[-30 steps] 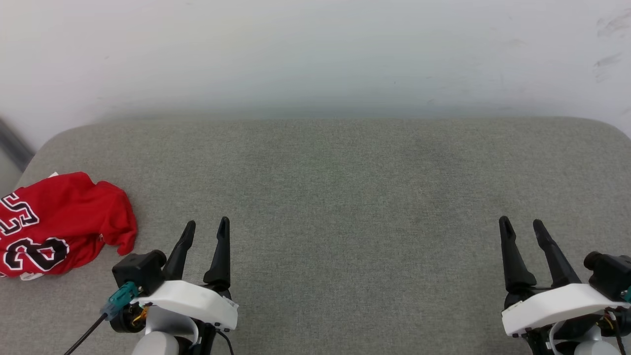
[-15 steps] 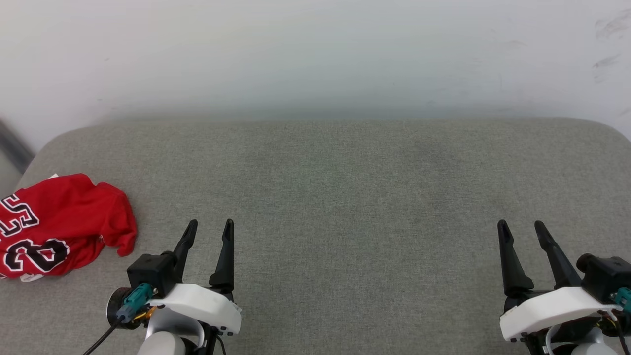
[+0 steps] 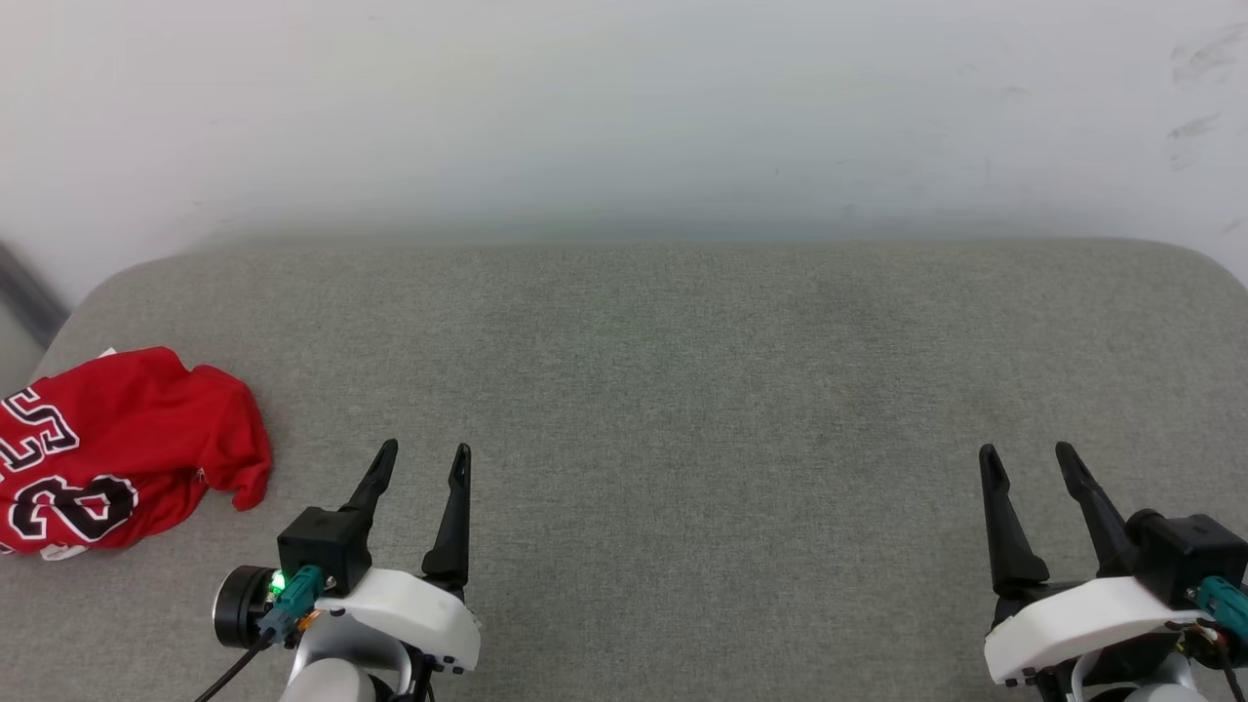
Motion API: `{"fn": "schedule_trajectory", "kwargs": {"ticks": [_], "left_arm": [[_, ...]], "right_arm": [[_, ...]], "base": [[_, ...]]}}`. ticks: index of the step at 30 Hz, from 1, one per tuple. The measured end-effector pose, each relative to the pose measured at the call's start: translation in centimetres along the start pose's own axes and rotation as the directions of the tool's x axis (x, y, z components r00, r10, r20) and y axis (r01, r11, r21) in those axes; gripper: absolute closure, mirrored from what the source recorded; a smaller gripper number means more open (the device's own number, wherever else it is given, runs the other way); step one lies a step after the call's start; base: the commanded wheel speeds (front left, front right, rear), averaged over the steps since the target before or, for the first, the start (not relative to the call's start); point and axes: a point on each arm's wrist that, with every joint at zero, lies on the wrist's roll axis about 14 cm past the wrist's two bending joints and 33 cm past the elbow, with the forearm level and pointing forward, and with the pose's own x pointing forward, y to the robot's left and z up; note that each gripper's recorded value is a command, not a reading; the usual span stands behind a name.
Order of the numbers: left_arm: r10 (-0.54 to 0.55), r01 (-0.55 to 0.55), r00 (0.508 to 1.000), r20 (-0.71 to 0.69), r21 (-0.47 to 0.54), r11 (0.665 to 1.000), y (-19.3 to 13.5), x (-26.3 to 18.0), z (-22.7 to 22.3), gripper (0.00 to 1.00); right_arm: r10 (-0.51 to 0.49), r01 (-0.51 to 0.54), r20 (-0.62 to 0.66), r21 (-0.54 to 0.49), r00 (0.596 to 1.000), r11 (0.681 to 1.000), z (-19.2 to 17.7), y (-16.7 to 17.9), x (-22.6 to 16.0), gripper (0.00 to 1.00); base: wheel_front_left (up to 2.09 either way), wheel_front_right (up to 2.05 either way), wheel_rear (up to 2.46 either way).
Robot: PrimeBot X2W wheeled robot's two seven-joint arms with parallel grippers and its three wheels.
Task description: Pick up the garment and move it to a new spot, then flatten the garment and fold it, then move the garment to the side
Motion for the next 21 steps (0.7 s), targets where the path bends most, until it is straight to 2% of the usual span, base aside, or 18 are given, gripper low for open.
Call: {"fn": "schedule_trajectory", "kwargs": {"ticks": [21], "left_arm": [[-0.025, 0.023, 1.0, 0.011, 0.099, 0.995, -0.32, -0.16, -0.09, 0.0]], "right_arm": [[0.012, -0.011, 0.007, -0.099, 1.0, 0.995, -0.21, 0.15, -0.22, 0.0]], "base": [[0.0, 0.0, 0.0]]}}
